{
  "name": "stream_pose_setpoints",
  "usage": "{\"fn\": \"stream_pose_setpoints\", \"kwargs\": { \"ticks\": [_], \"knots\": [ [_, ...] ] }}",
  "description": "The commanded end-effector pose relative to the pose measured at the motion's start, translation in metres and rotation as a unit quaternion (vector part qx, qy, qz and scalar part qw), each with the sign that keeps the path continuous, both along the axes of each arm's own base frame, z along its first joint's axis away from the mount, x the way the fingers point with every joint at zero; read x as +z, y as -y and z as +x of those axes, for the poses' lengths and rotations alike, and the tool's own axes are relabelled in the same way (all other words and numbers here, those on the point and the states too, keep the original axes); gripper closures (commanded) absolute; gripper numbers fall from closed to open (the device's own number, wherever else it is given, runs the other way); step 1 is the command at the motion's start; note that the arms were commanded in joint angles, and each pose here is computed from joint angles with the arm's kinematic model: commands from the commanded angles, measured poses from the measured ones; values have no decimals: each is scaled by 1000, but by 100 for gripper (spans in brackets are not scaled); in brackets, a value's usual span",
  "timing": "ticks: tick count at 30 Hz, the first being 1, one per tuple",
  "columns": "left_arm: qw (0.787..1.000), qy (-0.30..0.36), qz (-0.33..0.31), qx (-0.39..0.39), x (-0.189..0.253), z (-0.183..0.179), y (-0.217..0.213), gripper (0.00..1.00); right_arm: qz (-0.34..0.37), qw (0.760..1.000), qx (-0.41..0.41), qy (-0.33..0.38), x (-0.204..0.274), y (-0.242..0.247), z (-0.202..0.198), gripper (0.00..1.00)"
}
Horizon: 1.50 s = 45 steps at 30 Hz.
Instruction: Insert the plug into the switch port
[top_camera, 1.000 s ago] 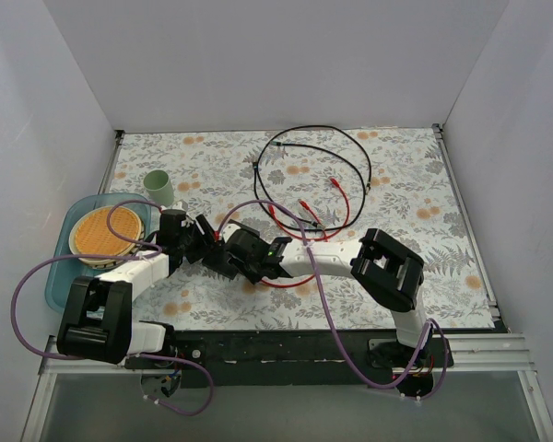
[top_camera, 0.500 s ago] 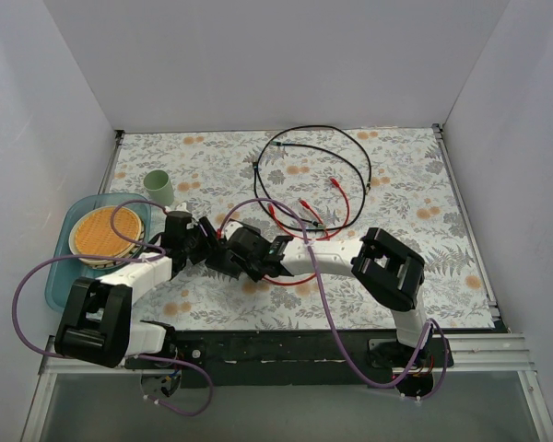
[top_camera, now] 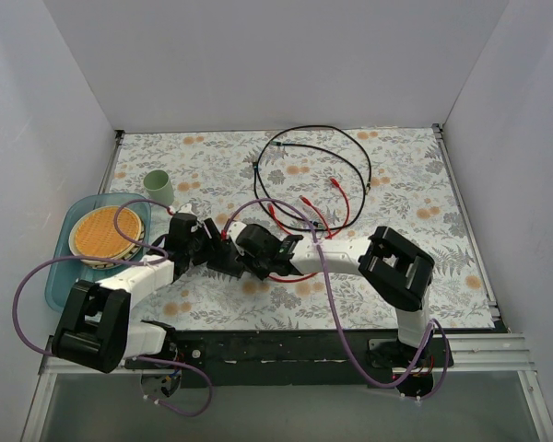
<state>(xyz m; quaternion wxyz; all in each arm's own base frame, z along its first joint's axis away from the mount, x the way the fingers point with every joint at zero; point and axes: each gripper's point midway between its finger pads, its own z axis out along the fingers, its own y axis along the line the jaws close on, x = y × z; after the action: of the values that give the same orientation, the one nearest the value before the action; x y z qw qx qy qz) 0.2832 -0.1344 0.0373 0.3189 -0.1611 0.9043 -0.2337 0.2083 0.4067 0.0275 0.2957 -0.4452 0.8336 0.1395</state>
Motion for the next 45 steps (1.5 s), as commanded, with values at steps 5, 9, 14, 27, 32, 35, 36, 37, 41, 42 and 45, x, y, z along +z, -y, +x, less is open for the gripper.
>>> {"fn": "stream_pose_setpoints", "kwargs": {
  "ticks": [5,9,14,27,32,35,36,37,41,42,45],
  "knots": [
    [961,-82,-164,-208,30,-89,83,41,237,956,166,46,79,-113,-15,99],
    [957,-81,-171,-218,32,-92,86,43,231,953,188,55,80,-114,-17,99],
    [952,-84,-179,-233,33,-97,91,44,232,947,212,64,83,-114,-20,99],
    [933,-110,-199,-280,38,-123,111,54,247,951,172,64,94,-128,-4,99],
    [929,-115,-209,-284,42,-129,116,61,254,954,145,66,103,-132,4,99],
    [923,-125,-222,-290,45,-134,119,64,259,955,129,70,106,-133,8,99],
    [922,-128,-223,-291,45,-136,120,66,261,954,124,74,109,-132,10,99],
    [919,-135,-226,-292,45,-139,121,66,262,955,121,73,109,-132,10,99],
    [916,-135,-234,-296,46,-142,124,68,271,953,113,78,111,-128,11,99],
    [917,-137,-233,-294,44,-142,123,68,275,952,111,78,114,-127,10,99],
    [922,-132,-228,-283,42,-140,121,68,274,952,110,76,111,-121,7,99]
  ]
}}
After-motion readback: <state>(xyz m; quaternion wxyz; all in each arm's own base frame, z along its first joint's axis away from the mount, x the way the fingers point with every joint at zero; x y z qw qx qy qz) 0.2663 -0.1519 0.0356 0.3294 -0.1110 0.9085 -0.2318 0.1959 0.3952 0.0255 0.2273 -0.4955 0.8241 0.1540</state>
